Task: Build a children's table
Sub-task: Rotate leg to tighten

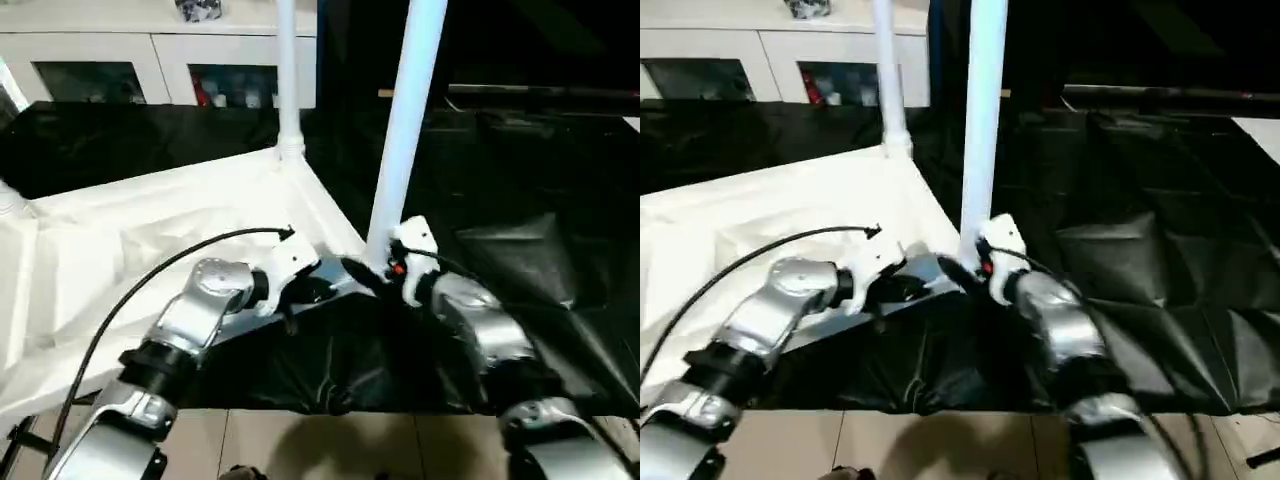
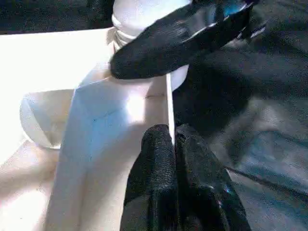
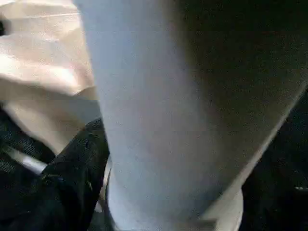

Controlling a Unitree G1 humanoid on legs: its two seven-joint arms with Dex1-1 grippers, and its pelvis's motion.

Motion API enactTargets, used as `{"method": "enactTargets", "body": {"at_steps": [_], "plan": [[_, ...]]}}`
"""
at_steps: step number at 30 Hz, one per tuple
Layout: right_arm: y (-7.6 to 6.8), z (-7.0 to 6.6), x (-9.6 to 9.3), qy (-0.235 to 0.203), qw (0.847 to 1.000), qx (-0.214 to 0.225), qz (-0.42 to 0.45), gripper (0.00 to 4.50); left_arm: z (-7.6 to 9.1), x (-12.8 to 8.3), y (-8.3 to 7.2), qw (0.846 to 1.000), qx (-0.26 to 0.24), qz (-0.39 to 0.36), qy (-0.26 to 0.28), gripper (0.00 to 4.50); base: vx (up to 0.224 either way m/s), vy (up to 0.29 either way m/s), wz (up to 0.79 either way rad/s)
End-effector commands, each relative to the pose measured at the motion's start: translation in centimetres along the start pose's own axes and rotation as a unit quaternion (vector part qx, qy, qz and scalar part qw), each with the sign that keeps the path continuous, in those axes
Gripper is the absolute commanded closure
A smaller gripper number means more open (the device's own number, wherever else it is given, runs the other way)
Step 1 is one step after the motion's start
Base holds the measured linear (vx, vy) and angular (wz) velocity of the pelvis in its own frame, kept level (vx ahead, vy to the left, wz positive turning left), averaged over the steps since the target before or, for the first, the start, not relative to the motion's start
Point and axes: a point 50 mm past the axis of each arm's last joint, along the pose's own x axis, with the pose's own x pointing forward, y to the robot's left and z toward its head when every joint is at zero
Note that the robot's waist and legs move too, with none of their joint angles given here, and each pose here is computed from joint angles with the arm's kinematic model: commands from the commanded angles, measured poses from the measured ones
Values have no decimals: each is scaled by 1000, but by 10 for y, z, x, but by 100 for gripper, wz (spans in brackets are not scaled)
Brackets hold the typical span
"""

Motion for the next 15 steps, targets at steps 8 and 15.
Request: {"method": "enactTargets", "body": {"at_steps": [8,15], "plan": [[11,2,-16,13,994,-21,110,108,16,-5,-6,997,36,-51,-34,450,0,0,0],[14,0,-17,23,992,-24,119,164,14,-6,-7,997,36,-60,-29,450,0,0,0]]}}
